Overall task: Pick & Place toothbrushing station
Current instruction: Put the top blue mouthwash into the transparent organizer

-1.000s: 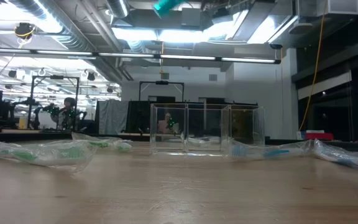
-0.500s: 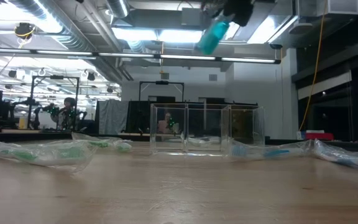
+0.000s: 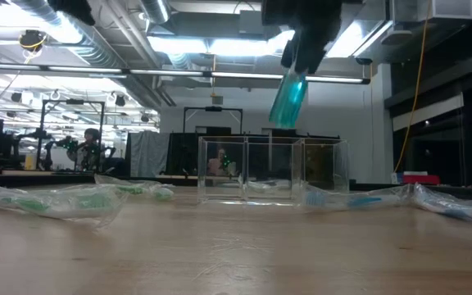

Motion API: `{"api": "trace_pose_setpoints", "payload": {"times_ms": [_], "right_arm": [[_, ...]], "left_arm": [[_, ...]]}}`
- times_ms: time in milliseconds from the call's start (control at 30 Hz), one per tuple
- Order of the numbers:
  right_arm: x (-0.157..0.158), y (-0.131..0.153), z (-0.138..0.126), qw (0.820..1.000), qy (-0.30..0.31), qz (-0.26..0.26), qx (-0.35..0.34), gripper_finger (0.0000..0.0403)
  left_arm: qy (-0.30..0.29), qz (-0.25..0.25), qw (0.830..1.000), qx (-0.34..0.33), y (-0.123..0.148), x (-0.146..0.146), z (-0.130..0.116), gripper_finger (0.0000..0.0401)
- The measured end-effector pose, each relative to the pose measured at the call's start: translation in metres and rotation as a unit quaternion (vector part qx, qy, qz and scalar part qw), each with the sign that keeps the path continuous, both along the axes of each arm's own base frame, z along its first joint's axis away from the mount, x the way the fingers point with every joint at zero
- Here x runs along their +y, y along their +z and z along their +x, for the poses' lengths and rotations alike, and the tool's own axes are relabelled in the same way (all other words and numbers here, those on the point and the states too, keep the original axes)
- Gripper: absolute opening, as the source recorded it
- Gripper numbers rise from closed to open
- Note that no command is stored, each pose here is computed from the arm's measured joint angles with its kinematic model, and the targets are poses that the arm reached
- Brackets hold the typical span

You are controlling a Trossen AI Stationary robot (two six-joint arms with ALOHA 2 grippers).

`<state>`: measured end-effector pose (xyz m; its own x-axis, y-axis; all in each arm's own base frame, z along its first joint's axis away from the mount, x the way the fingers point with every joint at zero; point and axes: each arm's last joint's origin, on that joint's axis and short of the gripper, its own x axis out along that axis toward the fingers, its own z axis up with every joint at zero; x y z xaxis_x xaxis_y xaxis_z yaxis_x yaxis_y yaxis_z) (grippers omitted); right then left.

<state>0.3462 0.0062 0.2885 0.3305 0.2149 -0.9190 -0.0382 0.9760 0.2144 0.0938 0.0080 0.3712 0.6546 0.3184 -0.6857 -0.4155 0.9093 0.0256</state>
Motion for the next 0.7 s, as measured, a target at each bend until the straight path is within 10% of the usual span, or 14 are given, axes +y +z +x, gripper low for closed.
{"api": "trace_pose_setpoints", "payload": {"times_ms": [700], "right_arm": [[0.000, 0.003, 0.009, 0.999, 0.021, -0.035, 0.017, 0.0098]], "left_arm": [[0.003, -0.082, 0.997, 0.003, -0.075, -0.027, 0.017, 0.0184]]}}
